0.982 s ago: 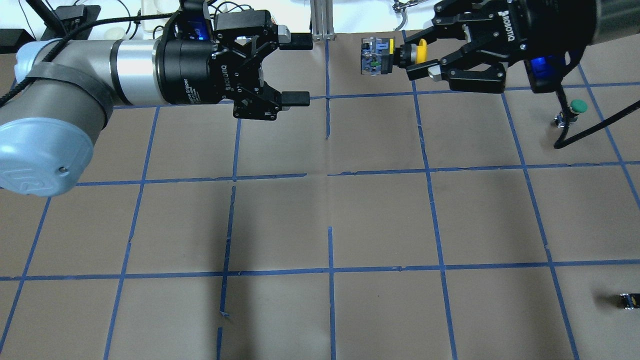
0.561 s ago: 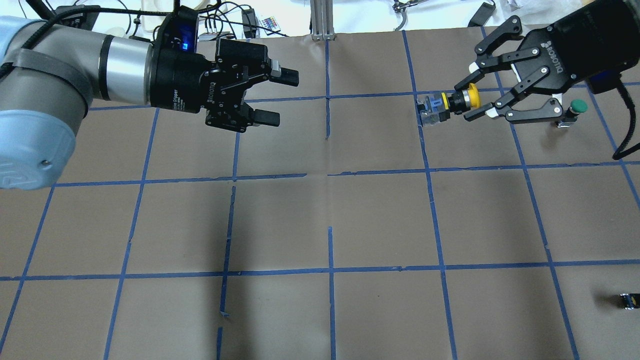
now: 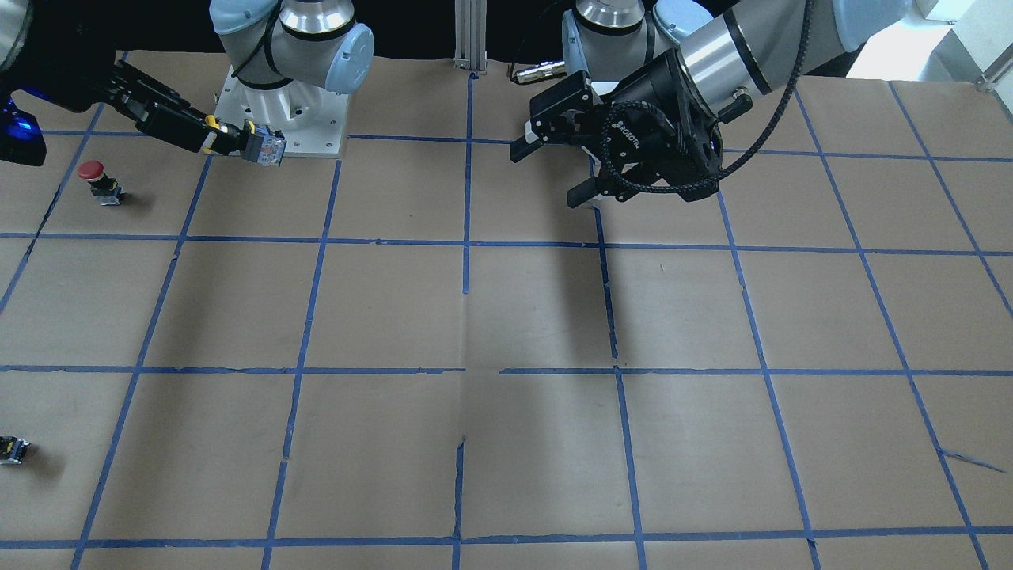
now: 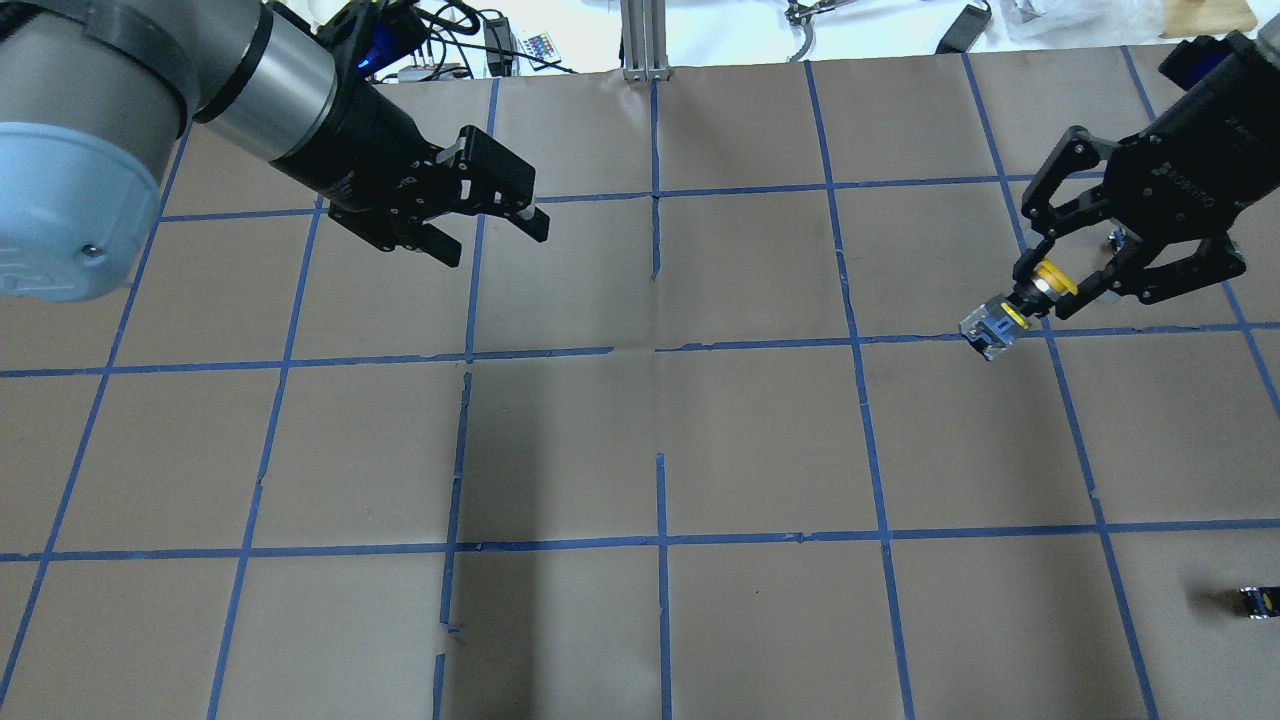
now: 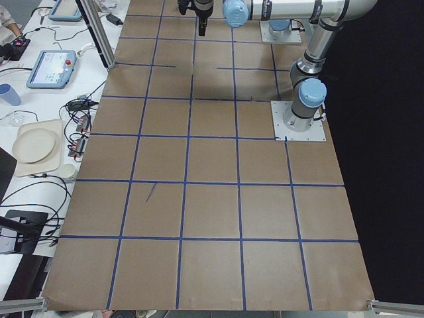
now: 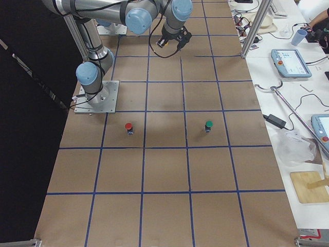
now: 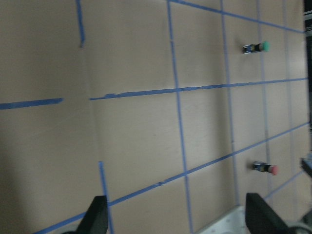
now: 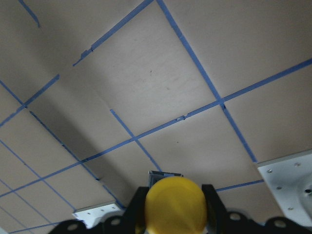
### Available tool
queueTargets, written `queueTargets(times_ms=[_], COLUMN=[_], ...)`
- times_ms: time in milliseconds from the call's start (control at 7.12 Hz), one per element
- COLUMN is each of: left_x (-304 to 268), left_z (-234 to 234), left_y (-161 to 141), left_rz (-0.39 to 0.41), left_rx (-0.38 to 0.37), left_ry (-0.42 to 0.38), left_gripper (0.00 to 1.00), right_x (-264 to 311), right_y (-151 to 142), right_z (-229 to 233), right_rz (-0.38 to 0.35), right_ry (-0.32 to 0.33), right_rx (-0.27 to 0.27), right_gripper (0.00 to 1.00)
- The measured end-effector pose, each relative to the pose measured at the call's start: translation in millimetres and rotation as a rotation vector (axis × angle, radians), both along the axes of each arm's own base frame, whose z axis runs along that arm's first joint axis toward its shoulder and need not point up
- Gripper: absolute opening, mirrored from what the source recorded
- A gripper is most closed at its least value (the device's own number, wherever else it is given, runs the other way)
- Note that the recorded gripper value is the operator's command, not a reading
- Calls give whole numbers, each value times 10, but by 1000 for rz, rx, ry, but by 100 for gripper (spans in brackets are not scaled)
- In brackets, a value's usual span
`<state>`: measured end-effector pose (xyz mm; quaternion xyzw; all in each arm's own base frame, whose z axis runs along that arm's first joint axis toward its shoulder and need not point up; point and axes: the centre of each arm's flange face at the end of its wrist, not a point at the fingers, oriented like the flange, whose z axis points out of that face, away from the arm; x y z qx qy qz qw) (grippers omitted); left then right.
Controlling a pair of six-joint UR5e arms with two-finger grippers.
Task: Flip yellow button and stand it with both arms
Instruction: 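Carry the button with the right gripper toward the green button, cap up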
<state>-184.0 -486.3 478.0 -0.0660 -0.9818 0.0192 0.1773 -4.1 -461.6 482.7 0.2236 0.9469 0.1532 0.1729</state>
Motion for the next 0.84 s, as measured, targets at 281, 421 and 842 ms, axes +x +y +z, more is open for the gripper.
queueTargets(times_ms=[281,421,842], left_x=[-28,-4,431], left_z=[66,135,269], left_y=[-118,-188,-430], left_rz=[-69,-82,22], left_rx=[-47,-73,-66], left_ry=[-395,-495,-371], left_gripper=[99,98,99], right_x=[-173,-229,-784], right_y=[-35,-45,-192], right_z=[-15,-25,-301], right_rz=[232,275,126], right_ry=[110,136,164], right_rx=[-89,-97,-22], right_gripper=[5,5,5])
